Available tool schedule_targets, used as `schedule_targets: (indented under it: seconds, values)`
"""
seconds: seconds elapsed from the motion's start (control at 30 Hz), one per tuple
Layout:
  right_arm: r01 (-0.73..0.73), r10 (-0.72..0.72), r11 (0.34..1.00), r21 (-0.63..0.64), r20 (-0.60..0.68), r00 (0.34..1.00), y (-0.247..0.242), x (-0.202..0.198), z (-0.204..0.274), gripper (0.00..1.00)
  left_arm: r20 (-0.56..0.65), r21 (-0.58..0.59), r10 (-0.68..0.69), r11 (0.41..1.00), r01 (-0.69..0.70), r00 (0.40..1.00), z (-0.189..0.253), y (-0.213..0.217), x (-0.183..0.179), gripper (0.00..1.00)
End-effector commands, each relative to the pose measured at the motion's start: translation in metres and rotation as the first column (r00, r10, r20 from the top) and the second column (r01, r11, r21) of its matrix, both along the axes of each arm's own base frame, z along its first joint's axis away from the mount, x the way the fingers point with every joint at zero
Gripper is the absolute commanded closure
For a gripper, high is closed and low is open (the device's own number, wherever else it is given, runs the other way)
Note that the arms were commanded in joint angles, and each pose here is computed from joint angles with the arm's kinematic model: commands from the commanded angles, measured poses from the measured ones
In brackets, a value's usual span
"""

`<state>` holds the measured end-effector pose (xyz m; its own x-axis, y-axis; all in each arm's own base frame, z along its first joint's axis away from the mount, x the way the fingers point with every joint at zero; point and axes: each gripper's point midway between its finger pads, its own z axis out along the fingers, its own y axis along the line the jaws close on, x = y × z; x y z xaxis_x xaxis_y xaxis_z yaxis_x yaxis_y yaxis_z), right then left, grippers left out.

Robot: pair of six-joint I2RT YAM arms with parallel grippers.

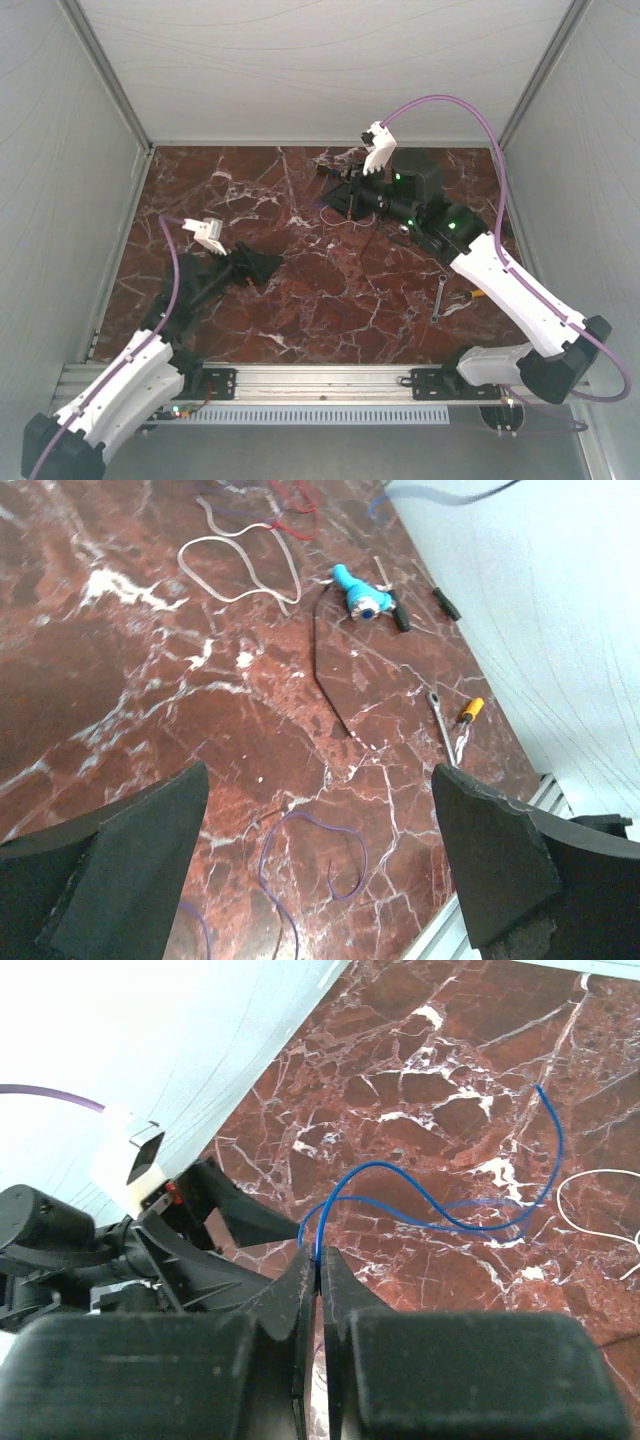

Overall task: Zip-tie the wires
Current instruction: Pick up the cable at the center of the board, then straighten the cable at the center of the board.

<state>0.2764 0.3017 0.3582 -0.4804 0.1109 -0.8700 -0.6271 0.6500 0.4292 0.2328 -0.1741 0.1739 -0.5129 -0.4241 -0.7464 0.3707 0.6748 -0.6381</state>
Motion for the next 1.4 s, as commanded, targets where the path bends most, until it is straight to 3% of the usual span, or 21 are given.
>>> schedule_targets:
  seconds: [0.0, 0.23, 0.53, 0.83, 1.13, 1.27, 1.37]
  values:
    - [-0.048, 0.048, 0.998, 0.035, 0.0, 0.999, -0.005, -0.02, 0.014, 1.0, 0.31, -0.047, -0.085, 0.993, 0.104, 0.947, 0.057, -0.022, 0.006, 0.08]
    - [-0.08, 0.08, 0.993, 0.085, 0.003, 0.997, -0.008, -0.034, 0.03, 1.0, 0.414, 0.038, -0.214, 0.975, 0.218, 0.885, 0.055, -0.055, 0.006, 0.1]
    - [-0.099, 0.098, 0.989, 0.11, 0.019, 0.995, -0.012, -0.044, 0.042, 1.0, 0.467, 0.044, -0.249, 0.965, 0.259, 0.848, 0.07, -0.077, 0.022, 0.26]
    - [-0.124, 0.122, 0.985, 0.123, 0.024, 0.992, -0.013, -0.053, 0.048, 1.0, 0.531, 0.061, -0.272, 0.957, 0.284, 0.802, 0.087, -0.093, 0.034, 0.32]
    - [-0.139, 0.136, 0.981, 0.135, 0.029, 0.99, -0.014, -0.057, 0.054, 1.0, 0.547, 0.069, -0.277, 0.956, 0.287, 0.79, 0.091, -0.101, 0.045, 0.6]
    - [-0.143, 0.141, 0.98, 0.136, 0.026, 0.99, -0.014, -0.058, 0.055, 1.0, 0.548, 0.063, -0.264, 0.959, 0.275, 0.794, 0.093, -0.102, 0.049, 0.62]
    - [-0.15, 0.148, 0.979, 0.14, 0.025, 0.989, -0.013, -0.06, 0.056, 1.0, 0.547, 0.061, -0.254, 0.963, 0.264, 0.798, 0.094, -0.101, 0.052, 0.56]
